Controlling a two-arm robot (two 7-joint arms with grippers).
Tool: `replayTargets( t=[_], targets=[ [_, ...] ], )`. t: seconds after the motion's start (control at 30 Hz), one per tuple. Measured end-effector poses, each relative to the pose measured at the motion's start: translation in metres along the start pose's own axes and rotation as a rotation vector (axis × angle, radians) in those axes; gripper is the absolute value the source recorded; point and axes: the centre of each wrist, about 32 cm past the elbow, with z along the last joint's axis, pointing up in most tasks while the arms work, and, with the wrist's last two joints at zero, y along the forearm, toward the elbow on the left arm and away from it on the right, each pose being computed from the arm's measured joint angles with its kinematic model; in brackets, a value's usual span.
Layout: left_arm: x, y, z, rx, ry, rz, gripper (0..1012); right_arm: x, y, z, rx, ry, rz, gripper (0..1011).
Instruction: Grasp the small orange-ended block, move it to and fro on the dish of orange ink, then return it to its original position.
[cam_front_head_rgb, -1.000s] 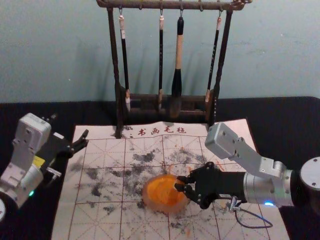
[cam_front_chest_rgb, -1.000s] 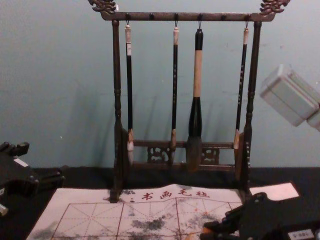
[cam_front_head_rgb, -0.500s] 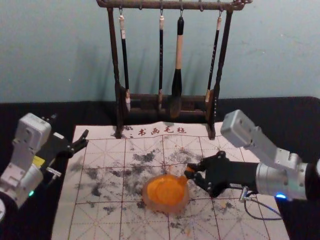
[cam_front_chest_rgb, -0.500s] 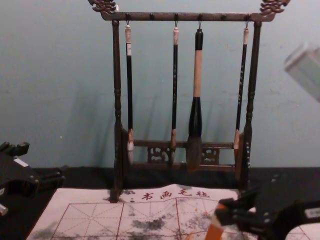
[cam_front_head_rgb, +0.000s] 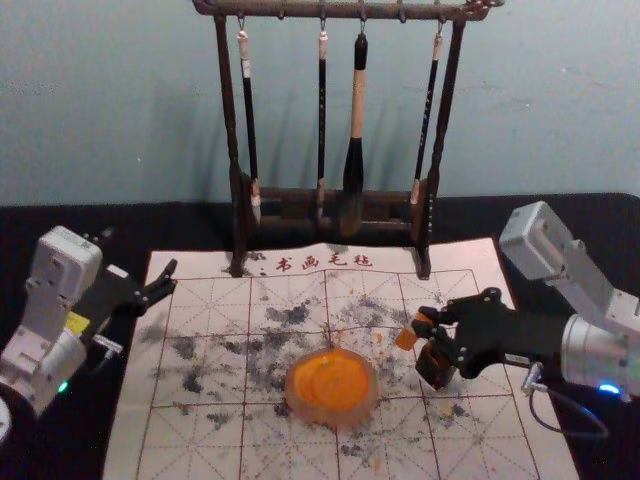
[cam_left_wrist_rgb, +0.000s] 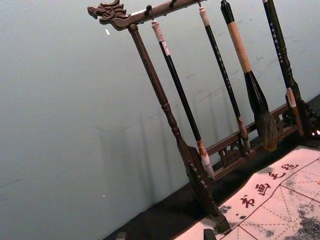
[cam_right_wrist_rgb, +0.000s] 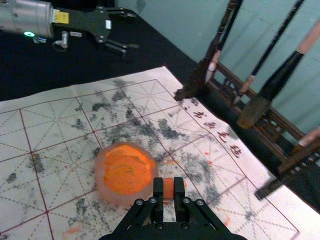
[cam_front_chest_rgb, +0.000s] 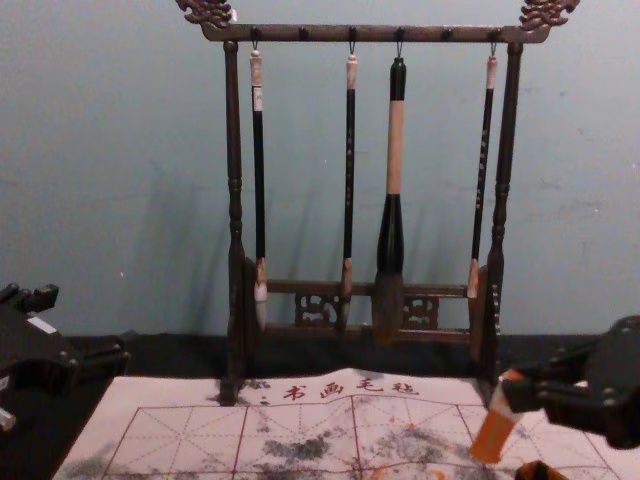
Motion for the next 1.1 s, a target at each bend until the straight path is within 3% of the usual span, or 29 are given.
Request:
replayTargets(
  t=[0.47, 1.1],
  targets=[
    [0.0000, 0.0000, 0.0000, 0.000, 0.000, 0.000, 1001, -0.004, -0.022, -0.012, -0.010, 0.016, -0.070, 92],
    [0.0000, 0.0000, 0.0000, 0.000, 0.000, 0.000, 1001, -0.004, -0.026, -0.023, -0.026, 0.051, -0.095, 92]
  ],
)
